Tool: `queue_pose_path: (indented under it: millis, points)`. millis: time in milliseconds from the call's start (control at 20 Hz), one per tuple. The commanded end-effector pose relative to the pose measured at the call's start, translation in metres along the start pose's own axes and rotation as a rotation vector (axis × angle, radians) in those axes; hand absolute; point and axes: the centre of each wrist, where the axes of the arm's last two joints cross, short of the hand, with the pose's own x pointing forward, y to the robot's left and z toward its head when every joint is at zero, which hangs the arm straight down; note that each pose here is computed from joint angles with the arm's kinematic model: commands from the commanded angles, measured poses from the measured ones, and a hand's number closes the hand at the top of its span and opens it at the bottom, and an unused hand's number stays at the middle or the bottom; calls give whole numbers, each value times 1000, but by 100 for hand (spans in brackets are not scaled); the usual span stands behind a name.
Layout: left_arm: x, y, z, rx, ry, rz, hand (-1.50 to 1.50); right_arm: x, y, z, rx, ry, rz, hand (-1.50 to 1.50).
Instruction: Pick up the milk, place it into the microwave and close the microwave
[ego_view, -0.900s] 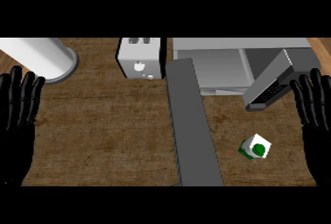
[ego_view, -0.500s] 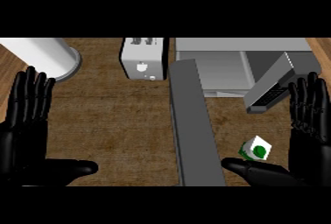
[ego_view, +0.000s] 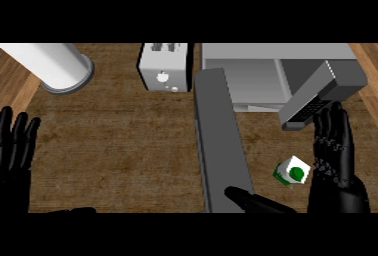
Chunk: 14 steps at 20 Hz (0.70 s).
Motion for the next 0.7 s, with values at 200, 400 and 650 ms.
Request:
queue_pose_path:
  millis: [200, 400, 650]
  points:
    - [25, 21, 34, 0, 7, 0, -150, -5, 14, 14, -94, 77, 77, -150]
    - [13, 27, 51, 8, 7, 13, -150, -14, -8, 29, -98, 100, 68, -150]
    - [26, 43, 55, -12, 12, 22, -150, -44, -13, 20, -108, 157, 73, -150]
